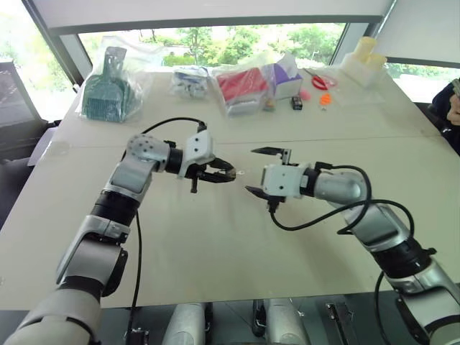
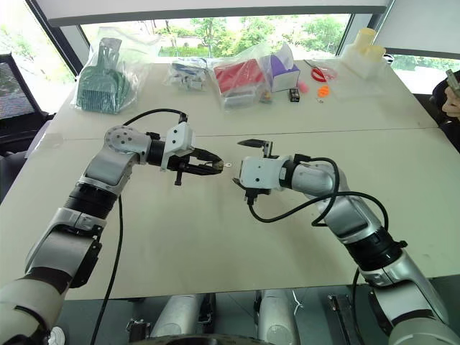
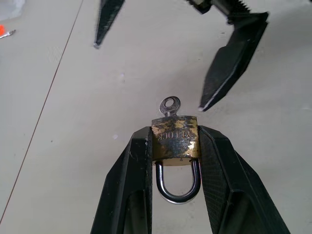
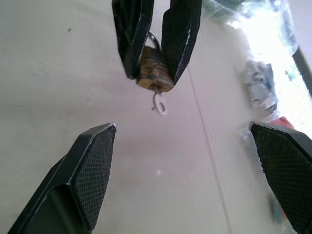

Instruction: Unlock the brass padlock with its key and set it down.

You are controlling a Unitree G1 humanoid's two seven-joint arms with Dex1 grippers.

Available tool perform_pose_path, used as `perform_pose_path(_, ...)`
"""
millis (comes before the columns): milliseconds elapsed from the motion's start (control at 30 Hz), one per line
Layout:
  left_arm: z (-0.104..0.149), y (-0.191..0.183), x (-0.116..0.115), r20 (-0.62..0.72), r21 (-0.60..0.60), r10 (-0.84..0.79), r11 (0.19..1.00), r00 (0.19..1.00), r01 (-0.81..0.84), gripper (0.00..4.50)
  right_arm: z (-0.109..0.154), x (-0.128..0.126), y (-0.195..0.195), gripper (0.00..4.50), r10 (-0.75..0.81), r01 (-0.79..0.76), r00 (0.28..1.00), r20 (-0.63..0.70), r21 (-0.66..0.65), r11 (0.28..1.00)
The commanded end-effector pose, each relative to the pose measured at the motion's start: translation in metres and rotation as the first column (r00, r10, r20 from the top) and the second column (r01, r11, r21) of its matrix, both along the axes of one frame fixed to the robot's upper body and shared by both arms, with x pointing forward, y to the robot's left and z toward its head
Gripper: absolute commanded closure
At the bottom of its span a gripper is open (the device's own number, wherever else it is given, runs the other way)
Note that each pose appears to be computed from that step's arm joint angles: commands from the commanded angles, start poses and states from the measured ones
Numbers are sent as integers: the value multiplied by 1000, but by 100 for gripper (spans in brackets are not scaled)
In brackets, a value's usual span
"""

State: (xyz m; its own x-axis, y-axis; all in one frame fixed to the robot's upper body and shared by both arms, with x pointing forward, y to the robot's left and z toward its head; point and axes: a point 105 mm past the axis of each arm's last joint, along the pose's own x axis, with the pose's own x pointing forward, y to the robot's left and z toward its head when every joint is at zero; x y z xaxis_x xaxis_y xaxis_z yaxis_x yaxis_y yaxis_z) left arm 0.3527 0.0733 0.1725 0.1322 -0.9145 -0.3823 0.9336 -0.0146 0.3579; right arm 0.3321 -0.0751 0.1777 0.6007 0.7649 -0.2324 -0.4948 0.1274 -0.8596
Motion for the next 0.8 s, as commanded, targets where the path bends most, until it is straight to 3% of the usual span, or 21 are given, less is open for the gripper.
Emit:
perform_pose_path(33, 20, 1, -3, 45, -36, -22, 999, 999, 24, 376, 12, -1, 10, 0, 51, -50, 994, 96, -12, 999)
perform_pose_path(167, 21, 0, -2, 51, -42, -16, 999, 999, 18, 376, 12, -1, 17, 0, 75, -74, 991, 110, -11, 997)
perform_pose_path(233, 21, 0, -1, 54, -44, -13, 999, 998, 16, 376, 13, -1, 20, 53, 81, -81, 990, 115, -9, 997)
perform_pose_path(333, 22, -1, -2, 53, -48, -14, 999, 998, 16, 376, 13, -1, 21, 181, 85, -84, 989, 124, -9, 996)
perform_pose_path(400, 21, 0, -1, 58, -44, -11, 999, 998, 14, 376, 13, -1, 21, 297, 89, -88, 988, 123, -12, 996)
perform_pose_path(500, 19, 1, -1, 68, -34, -10, 999, 998, 12, 376, 13, -2, 22, 432, 94, -93, 988, 119, -12, 996)
perform_pose_path(633, 18, 0, -2, 97, -20, -21, 1000, 995, 23, 376, 11, -3, 23, 442, 97, -98, 993, 61, 8, 995)
perform_pose_path(800, 21, -4, -4, 203, 13, -65, 998, 977, 64, 376, 7, -5, 26, 442, 108, -100, 987, -115, 67, 993)
